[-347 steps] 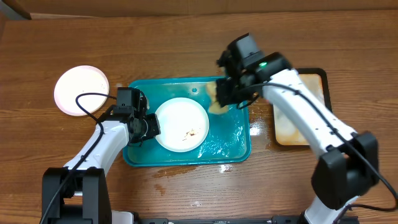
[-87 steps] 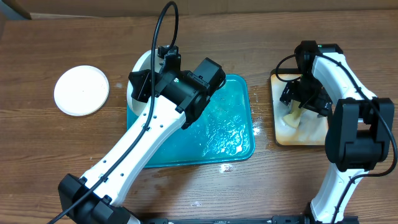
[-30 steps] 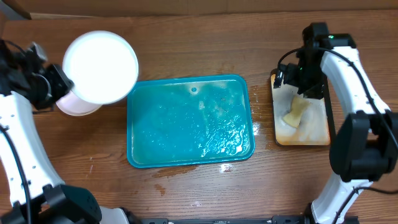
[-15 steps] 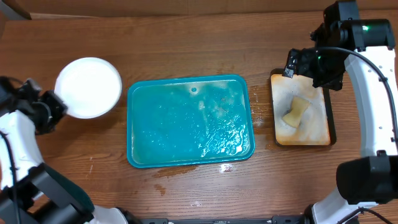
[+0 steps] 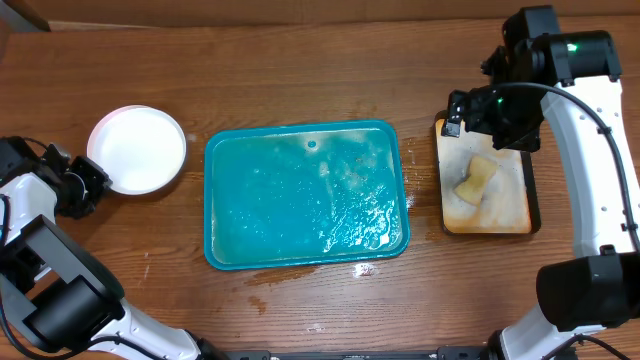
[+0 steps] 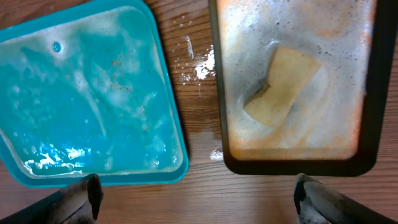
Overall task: Clean dirty plates on tray and stack at the side
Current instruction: 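Lower the white plate onto the stack and open the left gripper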
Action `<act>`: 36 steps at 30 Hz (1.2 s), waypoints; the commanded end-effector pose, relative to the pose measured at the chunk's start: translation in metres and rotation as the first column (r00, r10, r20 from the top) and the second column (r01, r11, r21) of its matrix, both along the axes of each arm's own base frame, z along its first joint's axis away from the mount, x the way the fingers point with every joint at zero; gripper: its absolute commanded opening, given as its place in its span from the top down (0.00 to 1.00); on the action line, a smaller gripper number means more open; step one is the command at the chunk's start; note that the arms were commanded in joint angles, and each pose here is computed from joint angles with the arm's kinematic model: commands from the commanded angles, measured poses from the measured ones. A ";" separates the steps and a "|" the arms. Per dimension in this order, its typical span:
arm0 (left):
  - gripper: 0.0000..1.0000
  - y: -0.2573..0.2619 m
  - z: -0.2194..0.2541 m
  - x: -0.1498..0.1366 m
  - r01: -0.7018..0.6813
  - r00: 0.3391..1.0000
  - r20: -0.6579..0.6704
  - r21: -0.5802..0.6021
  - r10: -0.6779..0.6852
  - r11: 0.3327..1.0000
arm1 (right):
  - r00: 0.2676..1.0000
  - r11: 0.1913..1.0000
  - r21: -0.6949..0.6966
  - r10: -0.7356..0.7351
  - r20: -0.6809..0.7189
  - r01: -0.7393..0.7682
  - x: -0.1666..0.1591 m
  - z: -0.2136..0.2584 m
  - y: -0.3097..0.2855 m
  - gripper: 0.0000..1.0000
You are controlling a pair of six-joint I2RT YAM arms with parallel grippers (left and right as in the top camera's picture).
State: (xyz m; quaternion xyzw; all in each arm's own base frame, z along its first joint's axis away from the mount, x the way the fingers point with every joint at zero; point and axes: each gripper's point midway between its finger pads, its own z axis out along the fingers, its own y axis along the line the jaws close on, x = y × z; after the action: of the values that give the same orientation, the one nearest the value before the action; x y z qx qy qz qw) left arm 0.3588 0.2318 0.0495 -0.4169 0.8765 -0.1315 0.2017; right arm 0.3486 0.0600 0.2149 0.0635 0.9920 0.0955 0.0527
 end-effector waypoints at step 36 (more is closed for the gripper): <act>0.00 0.016 -0.002 0.043 -0.032 0.999 0.020 -0.091 0.034 0.995 | 0.992 0.995 0.029 0.090 0.088 -0.092 -0.021 0.037 0.022 0.00</act>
State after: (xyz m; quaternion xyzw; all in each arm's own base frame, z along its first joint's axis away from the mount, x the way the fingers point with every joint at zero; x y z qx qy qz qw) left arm 0.3810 0.2552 0.0292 -0.4588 0.8609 -0.1344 0.1739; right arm 0.3275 0.0782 0.2362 0.0246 0.9919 0.1066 0.0641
